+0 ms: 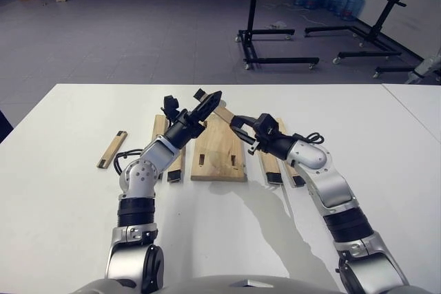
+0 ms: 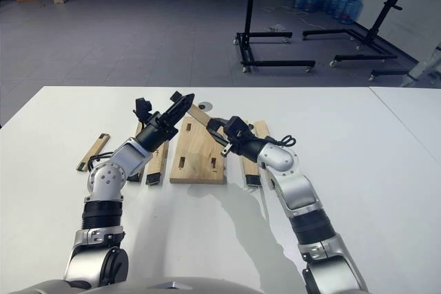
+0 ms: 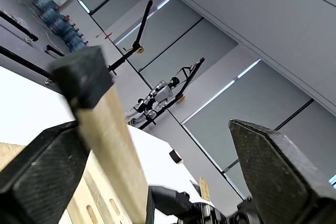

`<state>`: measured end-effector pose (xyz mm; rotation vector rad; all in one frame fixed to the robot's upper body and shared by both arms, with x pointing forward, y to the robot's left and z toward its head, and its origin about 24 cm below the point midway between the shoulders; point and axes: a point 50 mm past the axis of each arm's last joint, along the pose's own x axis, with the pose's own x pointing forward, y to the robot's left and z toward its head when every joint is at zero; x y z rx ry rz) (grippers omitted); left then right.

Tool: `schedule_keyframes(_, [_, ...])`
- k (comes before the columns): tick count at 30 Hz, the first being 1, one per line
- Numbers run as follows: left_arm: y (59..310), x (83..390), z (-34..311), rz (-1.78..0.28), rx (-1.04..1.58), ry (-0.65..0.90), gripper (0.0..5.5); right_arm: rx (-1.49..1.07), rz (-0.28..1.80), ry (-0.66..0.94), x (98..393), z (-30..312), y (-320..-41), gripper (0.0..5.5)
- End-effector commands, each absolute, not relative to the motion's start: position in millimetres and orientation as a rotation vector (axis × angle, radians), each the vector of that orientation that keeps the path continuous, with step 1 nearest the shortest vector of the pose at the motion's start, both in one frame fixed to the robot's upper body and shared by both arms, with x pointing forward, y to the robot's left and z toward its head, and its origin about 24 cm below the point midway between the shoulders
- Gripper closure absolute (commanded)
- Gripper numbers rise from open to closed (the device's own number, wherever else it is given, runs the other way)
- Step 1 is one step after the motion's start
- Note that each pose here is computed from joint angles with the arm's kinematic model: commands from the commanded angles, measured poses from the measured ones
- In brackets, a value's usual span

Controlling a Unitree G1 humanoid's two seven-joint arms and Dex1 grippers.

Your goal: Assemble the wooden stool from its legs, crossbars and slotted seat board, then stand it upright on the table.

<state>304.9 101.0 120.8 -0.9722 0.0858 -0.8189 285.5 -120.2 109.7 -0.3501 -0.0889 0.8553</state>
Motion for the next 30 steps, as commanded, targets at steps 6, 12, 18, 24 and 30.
schedule_keyframes(6, [100.6, 309.9, 128.3, -0.824, -0.954, 0.053, 1.73, -0.351, 0.902, -0.059, 282.3, 104.2, -117.5, 4.2])
schedule_keyframes(12, [105.6, 311.0, 132.1, -0.809, -0.958, 0.013, 2.6, -0.328, 0.899, -0.08, 281.9, 108.9, -114.1, 4.2])
schedule_keyframes(18, [109.6, 314.5, 132.4, -0.777, -0.955, -0.021, 3.54, -0.307, 0.929, -0.096, 279.5, 112.2, -109.4, 4.2])
schedule_keyframes(24, [112.7, 315.4, 134.8, -0.766, -0.964, -0.051, 4.58, -0.307, 0.92, -0.105, 280.4, 113.6, -110.2, 4.2])
schedule_keyframes(30, [113.2, 315.6, 134.8, -0.761, -0.971, -0.058, 5.11, -0.292, 0.893, -0.125, 282.6, 115.7, -110.1, 4.2])
